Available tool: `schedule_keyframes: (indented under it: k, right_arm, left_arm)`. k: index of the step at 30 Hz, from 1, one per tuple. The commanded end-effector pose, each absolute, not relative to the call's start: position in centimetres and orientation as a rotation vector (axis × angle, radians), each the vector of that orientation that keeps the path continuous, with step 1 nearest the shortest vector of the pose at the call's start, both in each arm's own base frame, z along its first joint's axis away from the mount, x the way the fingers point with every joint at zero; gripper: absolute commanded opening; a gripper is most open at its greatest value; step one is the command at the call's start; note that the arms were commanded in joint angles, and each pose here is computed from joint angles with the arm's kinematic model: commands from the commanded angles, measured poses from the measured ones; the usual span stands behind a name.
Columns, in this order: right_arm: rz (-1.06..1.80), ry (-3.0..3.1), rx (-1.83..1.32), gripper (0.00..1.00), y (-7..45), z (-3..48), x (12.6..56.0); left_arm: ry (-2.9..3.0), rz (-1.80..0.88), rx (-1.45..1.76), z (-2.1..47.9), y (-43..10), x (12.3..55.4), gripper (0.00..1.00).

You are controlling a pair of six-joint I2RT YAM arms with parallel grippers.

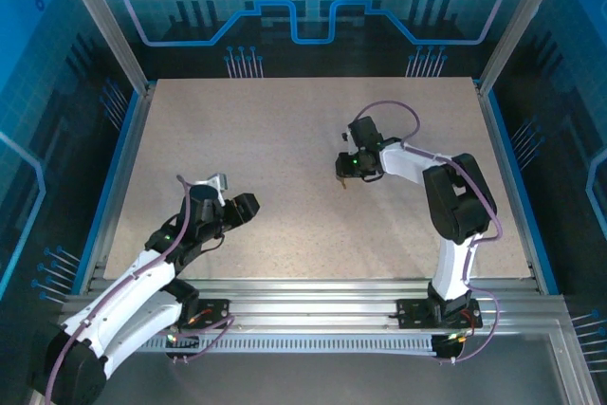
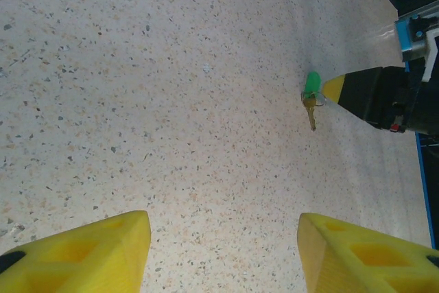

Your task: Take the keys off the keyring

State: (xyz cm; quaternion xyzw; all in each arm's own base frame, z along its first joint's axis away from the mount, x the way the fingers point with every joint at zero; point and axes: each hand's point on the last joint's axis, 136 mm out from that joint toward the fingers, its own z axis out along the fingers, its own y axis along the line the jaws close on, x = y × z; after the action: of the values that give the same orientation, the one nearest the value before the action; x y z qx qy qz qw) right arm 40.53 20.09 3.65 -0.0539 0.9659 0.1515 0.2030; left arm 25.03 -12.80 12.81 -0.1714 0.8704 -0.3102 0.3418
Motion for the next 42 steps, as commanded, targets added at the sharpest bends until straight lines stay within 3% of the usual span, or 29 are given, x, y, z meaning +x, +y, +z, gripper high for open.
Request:
schedule_keyframes:
  k: [1,15,18,26,34,42]
  right_arm:
    - [0.395,2.726,-0.168,0.26,20.3,3.2,40.3]
    - [0.354,2.736,-0.206,0.01,20.1,3.2,39.9]
    - [0.355,2.713,-0.23,0.0,20.2,4.6,39.9]
    - [0.55,2.551,-0.392,0.0,22.8,14.9,38.1]
    - [0.88,2.311,-0.682,0.0,26.2,26.1,33.3]
    - [1.122,2.075,-0.903,0.0,28.4,33.3,28.4]
  left_arm:
    - [2.278,-0.803,-0.457,12.2,-12.8,24.7,0.6]
    - [2.279,-0.816,-0.475,11.8,-12.9,24.6,0.6]
    - [2.27,-0.83,-0.471,12.2,-13.1,24.7,0.6]
    - [2.212,-0.907,-0.358,16.1,-14.5,25.2,0.61]
    - [2.031,-1.044,-0.065,25.1,-17.3,25.5,0.61]
    - [1.871,-1.144,0.221,32.9,-19.7,24.4,0.65]
